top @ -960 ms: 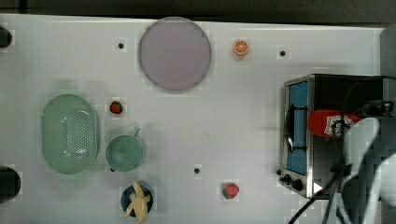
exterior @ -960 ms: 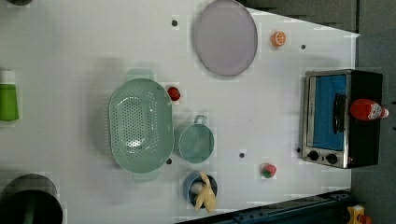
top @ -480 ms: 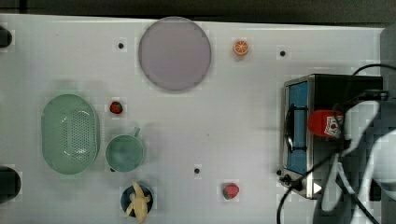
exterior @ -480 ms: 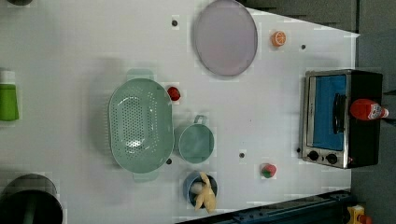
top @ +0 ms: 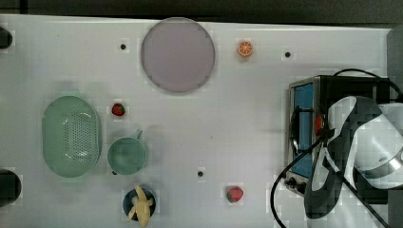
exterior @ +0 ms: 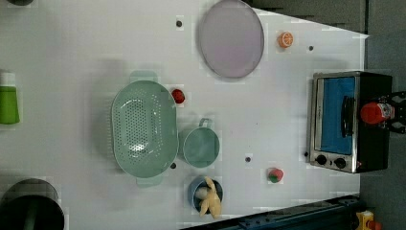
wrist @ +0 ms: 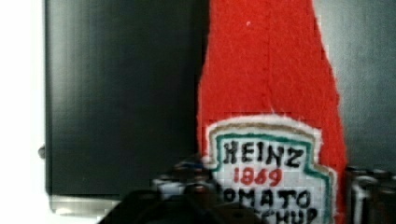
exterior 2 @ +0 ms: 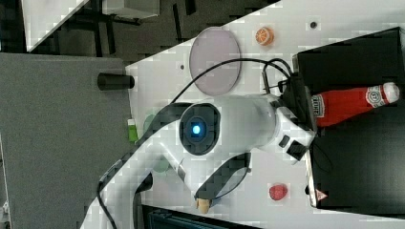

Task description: Pick Ketchup from oven and place it on table.

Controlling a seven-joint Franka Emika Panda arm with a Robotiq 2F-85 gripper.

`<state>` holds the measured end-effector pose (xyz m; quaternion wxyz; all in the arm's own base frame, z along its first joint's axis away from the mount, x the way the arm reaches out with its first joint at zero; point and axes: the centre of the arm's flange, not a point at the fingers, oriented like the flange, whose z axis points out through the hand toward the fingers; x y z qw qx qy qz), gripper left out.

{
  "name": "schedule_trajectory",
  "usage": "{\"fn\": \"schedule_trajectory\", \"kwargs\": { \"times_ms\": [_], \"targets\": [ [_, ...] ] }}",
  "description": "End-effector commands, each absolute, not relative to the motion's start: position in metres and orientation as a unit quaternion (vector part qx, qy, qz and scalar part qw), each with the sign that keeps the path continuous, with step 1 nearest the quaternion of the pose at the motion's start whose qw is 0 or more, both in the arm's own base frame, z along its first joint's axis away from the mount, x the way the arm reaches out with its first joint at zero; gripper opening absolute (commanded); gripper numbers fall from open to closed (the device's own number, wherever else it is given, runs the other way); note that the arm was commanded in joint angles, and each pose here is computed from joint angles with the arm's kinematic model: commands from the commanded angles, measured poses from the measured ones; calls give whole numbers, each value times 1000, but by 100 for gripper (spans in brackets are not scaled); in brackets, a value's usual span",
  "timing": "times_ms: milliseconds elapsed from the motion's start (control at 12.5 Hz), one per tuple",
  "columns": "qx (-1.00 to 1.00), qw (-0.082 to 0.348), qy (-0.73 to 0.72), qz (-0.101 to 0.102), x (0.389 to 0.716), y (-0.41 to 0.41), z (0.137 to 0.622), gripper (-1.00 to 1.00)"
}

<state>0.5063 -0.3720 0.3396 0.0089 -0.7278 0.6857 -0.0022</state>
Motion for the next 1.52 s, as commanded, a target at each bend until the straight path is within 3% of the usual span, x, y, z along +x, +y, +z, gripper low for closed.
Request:
{"fn": "schedule_trajectory", "kwargs": {
  "times_ms": [80,400,640,960,1280,1520],
  "targets": [
    [-722,18,691,-17,496,-387,366,29],
    [-757,12,651,-44,516,-375,424,29],
    [-822,-4,568,-33,531,-339,484,29],
    [-912,24,408,-39,559,-254,534,29],
    [-968,38,245,-24,591,-145,533,29],
    [-978,43,202,5,598,-79,508,29]
  ]
}}
